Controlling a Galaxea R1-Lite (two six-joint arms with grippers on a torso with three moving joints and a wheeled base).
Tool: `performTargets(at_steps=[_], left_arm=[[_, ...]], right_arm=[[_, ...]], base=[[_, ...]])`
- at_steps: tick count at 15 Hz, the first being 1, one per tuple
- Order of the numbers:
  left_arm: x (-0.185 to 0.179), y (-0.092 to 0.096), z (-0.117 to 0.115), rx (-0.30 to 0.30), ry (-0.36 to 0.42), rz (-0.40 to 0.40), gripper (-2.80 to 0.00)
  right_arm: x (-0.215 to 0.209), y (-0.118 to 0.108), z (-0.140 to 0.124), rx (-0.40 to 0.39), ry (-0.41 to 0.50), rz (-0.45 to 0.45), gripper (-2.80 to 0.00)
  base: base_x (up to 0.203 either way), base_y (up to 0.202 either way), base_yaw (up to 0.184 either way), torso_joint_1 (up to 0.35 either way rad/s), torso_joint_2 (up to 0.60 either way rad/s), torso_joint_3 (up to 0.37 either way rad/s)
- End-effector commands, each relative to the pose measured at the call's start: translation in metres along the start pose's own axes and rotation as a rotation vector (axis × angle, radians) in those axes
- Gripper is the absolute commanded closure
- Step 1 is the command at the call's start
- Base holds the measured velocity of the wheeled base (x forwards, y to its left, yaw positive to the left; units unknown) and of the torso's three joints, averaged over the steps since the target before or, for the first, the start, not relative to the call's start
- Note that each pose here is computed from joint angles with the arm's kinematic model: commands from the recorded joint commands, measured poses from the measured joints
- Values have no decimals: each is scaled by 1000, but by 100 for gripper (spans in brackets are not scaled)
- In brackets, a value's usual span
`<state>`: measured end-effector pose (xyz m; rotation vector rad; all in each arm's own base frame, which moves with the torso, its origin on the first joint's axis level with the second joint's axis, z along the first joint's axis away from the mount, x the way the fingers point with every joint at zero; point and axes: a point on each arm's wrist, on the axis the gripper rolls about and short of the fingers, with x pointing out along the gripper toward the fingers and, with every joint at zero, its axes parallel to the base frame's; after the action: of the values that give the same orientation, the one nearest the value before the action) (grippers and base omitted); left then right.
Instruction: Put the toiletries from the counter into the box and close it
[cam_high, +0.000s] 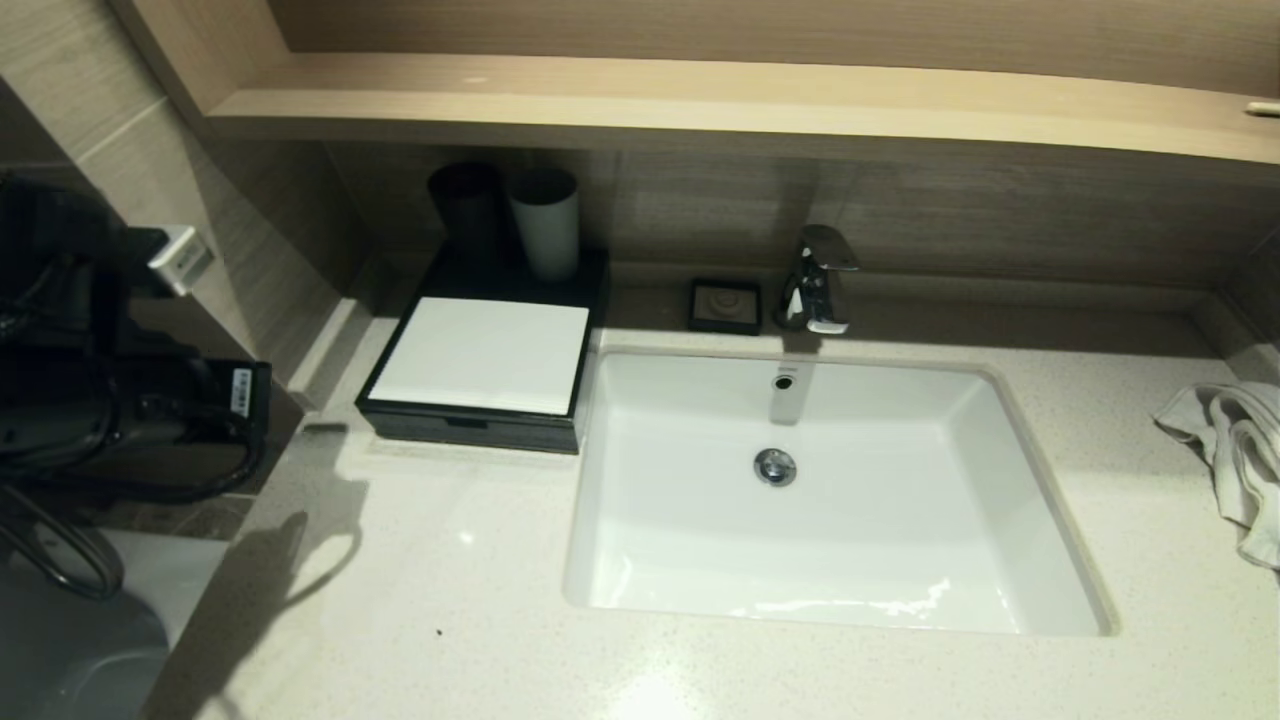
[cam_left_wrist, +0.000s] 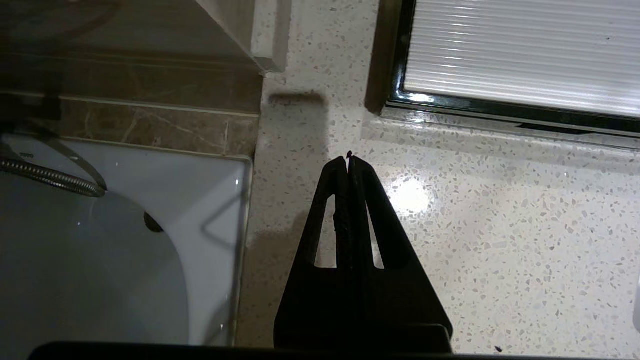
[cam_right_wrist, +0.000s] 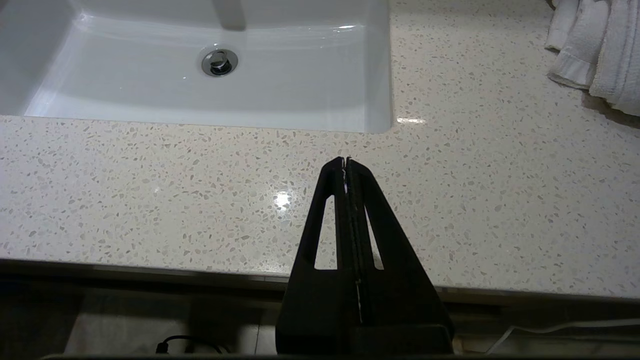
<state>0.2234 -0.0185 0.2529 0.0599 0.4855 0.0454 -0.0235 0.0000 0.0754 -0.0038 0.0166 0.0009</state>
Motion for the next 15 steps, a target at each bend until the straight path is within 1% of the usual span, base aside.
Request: performTargets(at_steps=[1, 4, 8, 13, 15], left_arm=[[-12, 4, -1, -3, -30, 9, 0], [-24, 7, -6, 15, -85, 17, 0], [-45, 21, -15, 56, -167, 85, 0], [-76, 24, -48, 55, -199, 102, 0], [-91, 24, -60, 60, -228, 104, 0]], right_arm=[[0, 0, 0, -1, 0, -1, 0], [0, 0, 0, -1, 0, -1, 0], [0, 0, 0, -1, 0, -1, 0], [0, 0, 0, -1, 0, 1, 0], [0, 0, 0, -1, 0, 0, 0]], base=[[0, 0, 0, 0, 0, 0], [0, 0, 0, 0, 0, 0], [0, 0, 0, 0, 0, 0], [0, 0, 0, 0, 0, 0], [0, 0, 0, 0, 0, 0]])
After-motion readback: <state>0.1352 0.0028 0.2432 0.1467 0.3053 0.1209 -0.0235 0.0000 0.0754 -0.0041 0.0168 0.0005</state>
